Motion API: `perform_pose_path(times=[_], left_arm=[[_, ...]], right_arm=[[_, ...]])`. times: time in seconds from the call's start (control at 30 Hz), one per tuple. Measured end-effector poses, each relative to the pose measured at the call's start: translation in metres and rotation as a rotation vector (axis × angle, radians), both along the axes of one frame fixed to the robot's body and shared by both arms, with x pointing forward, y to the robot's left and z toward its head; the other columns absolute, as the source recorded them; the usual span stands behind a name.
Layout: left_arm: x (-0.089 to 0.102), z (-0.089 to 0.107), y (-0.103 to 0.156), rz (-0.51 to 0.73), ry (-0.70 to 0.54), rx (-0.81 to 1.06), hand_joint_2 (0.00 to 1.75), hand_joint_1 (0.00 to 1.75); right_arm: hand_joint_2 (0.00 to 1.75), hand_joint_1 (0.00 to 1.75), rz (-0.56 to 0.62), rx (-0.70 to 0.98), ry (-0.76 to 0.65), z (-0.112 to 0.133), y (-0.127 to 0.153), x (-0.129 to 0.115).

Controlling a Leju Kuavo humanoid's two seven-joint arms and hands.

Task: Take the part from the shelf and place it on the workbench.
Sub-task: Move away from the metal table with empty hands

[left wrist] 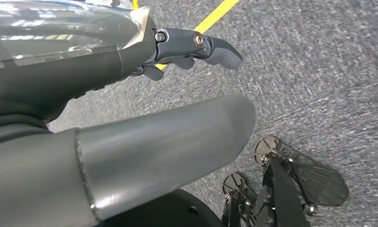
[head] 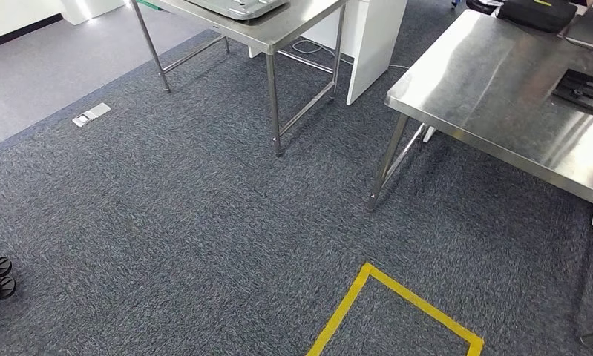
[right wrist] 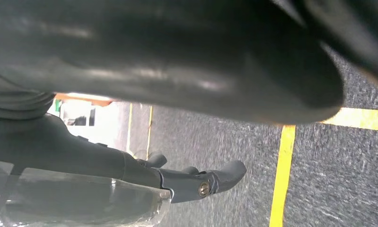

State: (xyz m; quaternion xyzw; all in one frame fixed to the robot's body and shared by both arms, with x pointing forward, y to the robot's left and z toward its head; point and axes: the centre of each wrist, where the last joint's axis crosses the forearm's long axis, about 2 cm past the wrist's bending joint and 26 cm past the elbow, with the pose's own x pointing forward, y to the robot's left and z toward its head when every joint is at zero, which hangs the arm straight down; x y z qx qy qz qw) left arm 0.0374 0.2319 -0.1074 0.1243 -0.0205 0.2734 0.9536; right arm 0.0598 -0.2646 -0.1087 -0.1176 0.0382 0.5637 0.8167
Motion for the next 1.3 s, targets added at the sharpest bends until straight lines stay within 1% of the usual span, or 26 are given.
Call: perform_pose_path(times=[0.37,0.47,0.63,0.73,0.9,1.03,1.13,1.3], left_arm=[[0.000,0.000,0.001,-0.021,0.003,-0.013,0.00,0.00],[0.000,0.000,0.001,-0.017,0.005,0.004,0.00,0.00],[-0.004,-0.001,0.009,0.012,0.014,0.062,0.00,0.00],[0.000,0.000,0.009,0.027,0.054,0.096,0.00,0.00],[0.001,0.002,0.000,0.042,0.120,0.131,0.00,0.00],[0.007,0.004,-0.008,0.051,0.164,0.140,0.00,0.00],[0.000,0.004,-0.009,0.050,0.219,0.143,0.00,0.00],[-0.008,0.004,-0.006,0.028,0.257,0.157,0.00,0.00]], right_arm=[[0.00,0.00,0.024,0.005,0.006,0.001,0.000,0.007],[0.00,0.00,0.029,0.003,0.016,0.000,0.000,0.003],[0.00,0.00,0.071,-0.012,0.014,0.002,0.015,0.009],[0.00,0.00,0.089,-0.001,-0.002,0.002,0.021,0.007],[0.00,0.00,0.125,0.017,-0.030,0.003,0.021,0.007],[0.00,0.00,0.189,0.031,-0.049,0.004,0.028,0.011],[0.00,0.00,0.248,0.046,-0.065,0.005,0.038,0.014],[0.00,0.00,0.327,0.049,-0.084,0.007,0.044,0.020]])
